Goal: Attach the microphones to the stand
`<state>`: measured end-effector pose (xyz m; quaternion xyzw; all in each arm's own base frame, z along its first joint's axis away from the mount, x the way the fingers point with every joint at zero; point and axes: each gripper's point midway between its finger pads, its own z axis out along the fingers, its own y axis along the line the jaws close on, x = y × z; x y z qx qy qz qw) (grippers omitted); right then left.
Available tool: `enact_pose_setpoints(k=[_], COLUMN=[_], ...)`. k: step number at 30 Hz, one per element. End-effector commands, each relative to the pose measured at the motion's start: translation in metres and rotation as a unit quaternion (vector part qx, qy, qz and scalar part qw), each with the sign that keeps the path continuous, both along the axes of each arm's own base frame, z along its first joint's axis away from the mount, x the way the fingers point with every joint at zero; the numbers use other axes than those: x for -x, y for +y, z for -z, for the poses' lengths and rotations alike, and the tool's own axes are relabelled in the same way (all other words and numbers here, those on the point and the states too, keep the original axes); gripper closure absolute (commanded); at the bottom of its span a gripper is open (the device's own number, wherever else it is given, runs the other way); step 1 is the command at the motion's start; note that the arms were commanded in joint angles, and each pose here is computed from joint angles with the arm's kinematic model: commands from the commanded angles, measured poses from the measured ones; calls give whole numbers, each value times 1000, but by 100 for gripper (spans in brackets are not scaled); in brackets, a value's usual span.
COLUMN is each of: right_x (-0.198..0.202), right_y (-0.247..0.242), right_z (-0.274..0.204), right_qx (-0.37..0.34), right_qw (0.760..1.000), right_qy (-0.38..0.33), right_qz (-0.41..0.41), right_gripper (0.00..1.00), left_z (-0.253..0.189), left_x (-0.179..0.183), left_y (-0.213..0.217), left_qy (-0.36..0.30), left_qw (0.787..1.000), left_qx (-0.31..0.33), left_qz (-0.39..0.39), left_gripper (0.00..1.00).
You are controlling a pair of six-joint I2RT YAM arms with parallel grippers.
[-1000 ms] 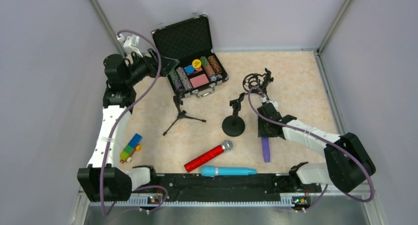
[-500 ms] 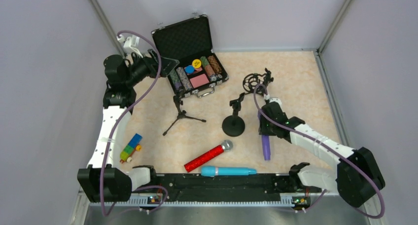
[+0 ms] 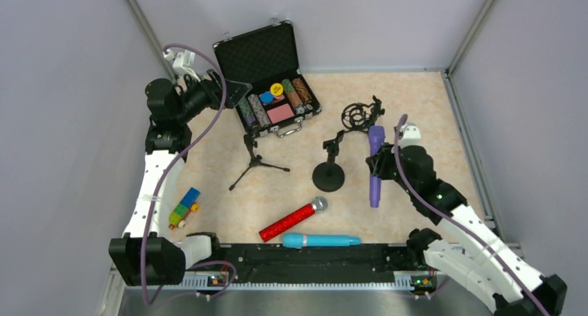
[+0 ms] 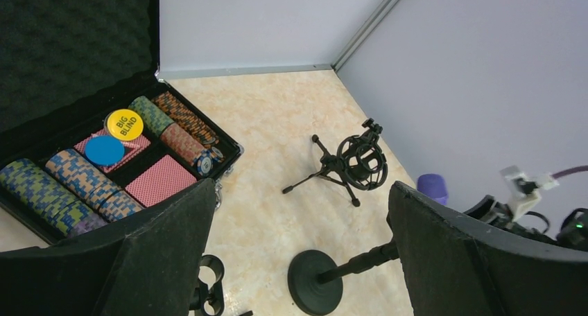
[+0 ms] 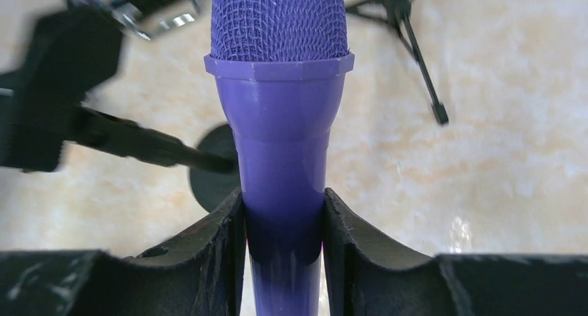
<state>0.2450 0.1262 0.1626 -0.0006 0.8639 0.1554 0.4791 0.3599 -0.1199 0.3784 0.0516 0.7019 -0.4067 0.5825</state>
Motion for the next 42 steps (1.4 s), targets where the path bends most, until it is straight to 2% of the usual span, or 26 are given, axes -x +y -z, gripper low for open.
enact_pose_setpoints(k=[1, 9, 17, 20, 33, 42], right_x=[-3, 11, 15, 14, 10, 11], right_y=[6, -8, -21, -20, -16, -17], right_z=[-66, -121, -133, -130, -112, -103], right_qx=[-61, -95, -118, -119, -113, -107], right_qw=[988, 956, 946, 948, 960, 965], right_qy=[-138, -278, -302, -293, -255, -239], right_qz=[-21, -23, 11, 11, 13, 15], right_gripper=[100, 100, 100, 100, 100, 100], left_z=[-20, -20, -13, -5, 65, 105], left_x=[6, 3, -5, 0, 32, 71], left_y=[-2, -4, -9, -36, -152, -208], left_qy=[-43, -37, 4, 15, 95, 93], left_qw=[999, 998, 999, 998, 982, 963], left_qx=[8, 43, 52, 45, -73, -176], left_qz=[3, 3, 0, 28, 147, 180], left_gripper=[2, 2, 2, 2, 2, 2])
